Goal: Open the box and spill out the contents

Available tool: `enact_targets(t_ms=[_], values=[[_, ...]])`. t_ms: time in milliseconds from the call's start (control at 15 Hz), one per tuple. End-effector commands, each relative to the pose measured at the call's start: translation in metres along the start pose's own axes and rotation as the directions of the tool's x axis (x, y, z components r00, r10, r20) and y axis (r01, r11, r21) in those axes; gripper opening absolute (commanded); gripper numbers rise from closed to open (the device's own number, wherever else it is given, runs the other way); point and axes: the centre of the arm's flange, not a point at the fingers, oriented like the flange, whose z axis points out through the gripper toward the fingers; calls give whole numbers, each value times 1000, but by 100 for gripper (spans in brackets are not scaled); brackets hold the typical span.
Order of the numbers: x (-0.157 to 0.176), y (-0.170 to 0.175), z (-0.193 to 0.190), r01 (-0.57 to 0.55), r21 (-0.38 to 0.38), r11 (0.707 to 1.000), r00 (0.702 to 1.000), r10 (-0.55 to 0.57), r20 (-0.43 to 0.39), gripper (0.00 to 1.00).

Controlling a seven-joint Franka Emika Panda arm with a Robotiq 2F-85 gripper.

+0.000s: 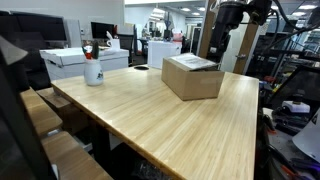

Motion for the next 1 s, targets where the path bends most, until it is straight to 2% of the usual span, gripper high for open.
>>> enact_targets(t_ms=[0, 333, 400, 533, 600, 867, 933], values=[[2, -4, 11, -27, 21, 999, 1000, 27, -8, 100], [6, -3, 15, -29, 23, 999, 1000, 29, 1, 100], [6, -3, 15, -29, 26, 999, 1000, 29, 4, 75], [6, -3, 13, -35, 36, 999, 999, 35, 4, 70], [6, -3, 11, -48, 49, 998, 999, 48, 0, 57], [8, 0, 3, -87, 89, 992, 996, 90, -24, 35], [9, 1, 1, -95, 98, 991, 995, 98, -29, 26]])
